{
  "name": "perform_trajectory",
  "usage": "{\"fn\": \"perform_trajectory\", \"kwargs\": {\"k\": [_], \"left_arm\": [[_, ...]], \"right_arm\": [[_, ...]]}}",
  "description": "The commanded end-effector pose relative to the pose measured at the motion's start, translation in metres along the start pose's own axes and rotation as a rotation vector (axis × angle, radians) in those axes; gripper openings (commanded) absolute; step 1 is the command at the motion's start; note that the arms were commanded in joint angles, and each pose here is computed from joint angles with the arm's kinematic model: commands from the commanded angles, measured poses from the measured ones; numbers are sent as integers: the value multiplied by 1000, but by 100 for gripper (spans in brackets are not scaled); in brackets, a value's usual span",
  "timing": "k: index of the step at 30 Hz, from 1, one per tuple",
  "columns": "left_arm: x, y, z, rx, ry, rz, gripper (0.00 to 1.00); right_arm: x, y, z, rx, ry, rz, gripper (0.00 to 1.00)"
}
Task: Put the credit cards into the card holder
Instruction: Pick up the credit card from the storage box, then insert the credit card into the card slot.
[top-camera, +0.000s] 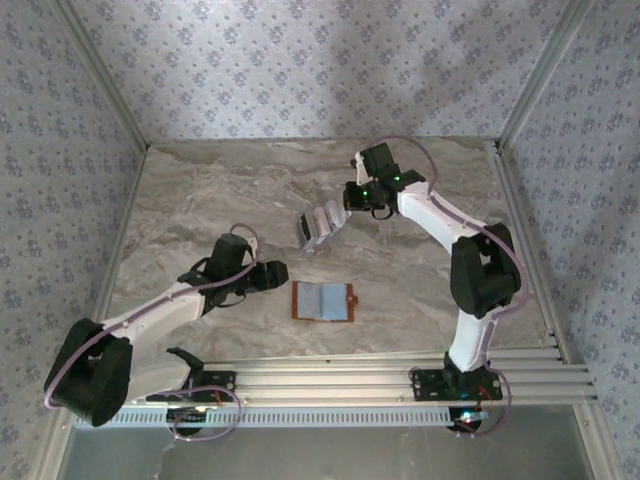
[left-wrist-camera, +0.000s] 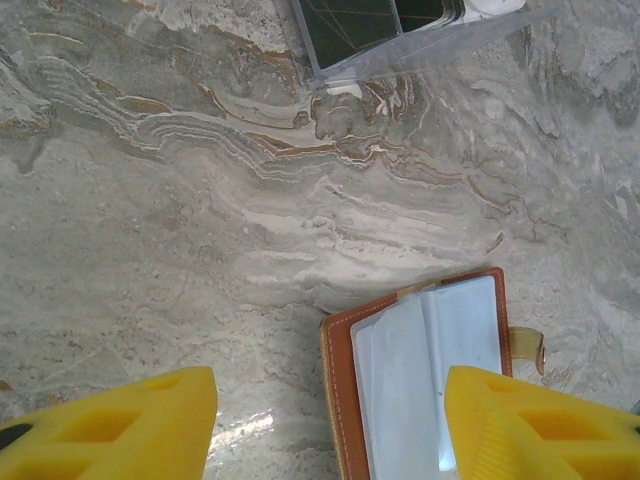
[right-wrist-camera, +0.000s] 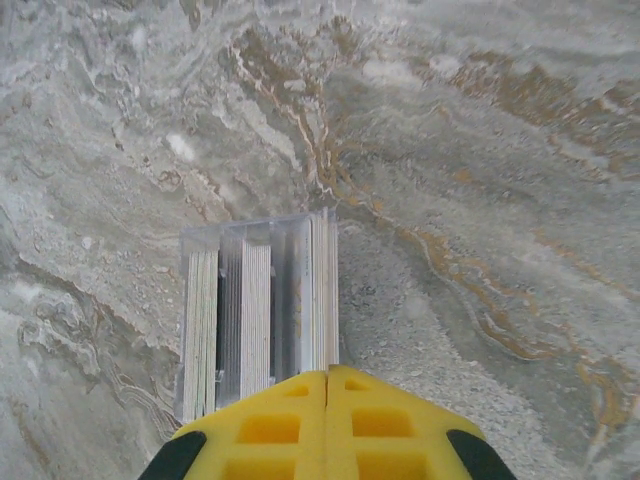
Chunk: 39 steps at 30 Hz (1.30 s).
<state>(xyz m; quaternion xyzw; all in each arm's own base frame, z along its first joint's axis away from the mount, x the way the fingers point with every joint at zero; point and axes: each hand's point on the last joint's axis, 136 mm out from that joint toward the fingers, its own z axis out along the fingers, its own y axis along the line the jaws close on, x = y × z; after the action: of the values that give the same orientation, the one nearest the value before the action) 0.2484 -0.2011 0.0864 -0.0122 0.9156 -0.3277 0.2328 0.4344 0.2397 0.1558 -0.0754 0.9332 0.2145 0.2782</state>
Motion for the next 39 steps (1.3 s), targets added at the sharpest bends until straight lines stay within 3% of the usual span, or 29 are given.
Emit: {"fn": "perform_trajectory", "kwargs": {"k": [1, 11, 23, 39], "left_arm": [[-4, -1, 0, 1, -7, 11, 64], [1, 1, 2, -17, 13, 30, 72], [15, -24, 12, 20, 83, 132, 71], [40, -50, 33, 111, 203, 187, 52]], "right_arm": [[-6, -1, -21, 40, -46, -14, 0], [1, 17, -68, 32, -160, -27, 0], [80, 40, -87, -25, -147, -69, 0], [161, 52, -65, -99, -62, -88, 0]]}}
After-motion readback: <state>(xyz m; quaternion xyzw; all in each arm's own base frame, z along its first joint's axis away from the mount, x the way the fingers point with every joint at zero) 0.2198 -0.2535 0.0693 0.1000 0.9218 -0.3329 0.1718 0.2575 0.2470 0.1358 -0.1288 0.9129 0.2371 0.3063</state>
